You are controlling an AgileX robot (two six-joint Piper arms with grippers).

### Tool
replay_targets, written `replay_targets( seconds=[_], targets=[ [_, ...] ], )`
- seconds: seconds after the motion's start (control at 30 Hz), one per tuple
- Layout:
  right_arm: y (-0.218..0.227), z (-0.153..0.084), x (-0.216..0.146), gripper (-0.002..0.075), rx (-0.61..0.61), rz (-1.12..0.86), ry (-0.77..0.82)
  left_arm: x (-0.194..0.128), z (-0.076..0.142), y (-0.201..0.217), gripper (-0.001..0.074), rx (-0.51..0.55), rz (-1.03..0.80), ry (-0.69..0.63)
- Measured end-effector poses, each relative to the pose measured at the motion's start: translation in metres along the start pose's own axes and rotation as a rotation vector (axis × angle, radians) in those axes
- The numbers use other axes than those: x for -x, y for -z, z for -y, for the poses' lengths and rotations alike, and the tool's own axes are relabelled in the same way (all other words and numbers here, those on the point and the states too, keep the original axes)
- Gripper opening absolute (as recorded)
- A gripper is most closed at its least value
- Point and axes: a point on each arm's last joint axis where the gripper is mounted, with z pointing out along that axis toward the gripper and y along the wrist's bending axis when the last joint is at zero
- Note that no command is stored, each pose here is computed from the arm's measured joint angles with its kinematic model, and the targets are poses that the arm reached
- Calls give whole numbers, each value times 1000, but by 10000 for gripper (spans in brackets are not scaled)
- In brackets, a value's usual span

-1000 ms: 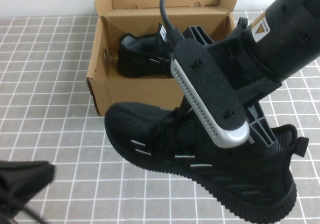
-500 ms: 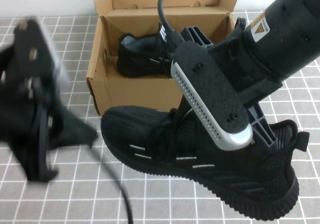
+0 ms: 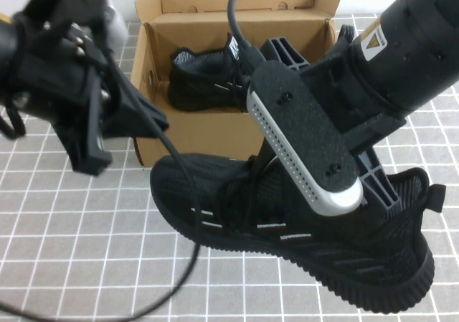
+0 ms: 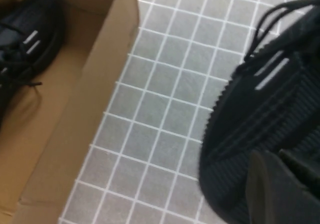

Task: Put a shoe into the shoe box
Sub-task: Hand over the shoe

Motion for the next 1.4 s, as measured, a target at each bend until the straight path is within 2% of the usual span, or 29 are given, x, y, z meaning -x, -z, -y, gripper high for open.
replay_targets(
  seconds=[0.17, 0.37, 0.6, 0.97, 1.07, 1.13, 1.2, 1.27, 1.33, 1.4],
  targets=[
    [0, 0, -1, 4, -1, -10, 3, 16, 30, 5, -1, -1, -43, -65],
    [1, 0, 1, 4, -3, 6, 36, 36, 65, 6, -1, -67, -17, -194],
    [1, 0, 1, 4, -3, 10, 44, 33, 62, -9, -1, -77, -89, -199],
    [4, -1, -1, 4, -10, -19, 56, 22, 44, -44, 15, -111, -223, -252],
    [6, -2, 0, 4, -14, -20, 59, 20, 43, -44, 119, -105, -238, -268],
    [8, -3, 0, 4, -16, -22, 61, 20, 42, -44, 242, -100, -245, -276],
    [8, -3, 0, 4, -16, -22, 62, 20, 42, -44, 418, -99, -247, -277],
    [8, -3, 0, 4, -16, -23, 62, 20, 42, -44, 559, -99, -247, -277],
    [8, -3, 0, 4, -16, -24, 62, 20, 42, -44, 636, -100, -246, -276],
    [8, -3, 0, 4, -16, -24, 62, 20, 43, -44, 666, -103, -241, -275]
  ],
)
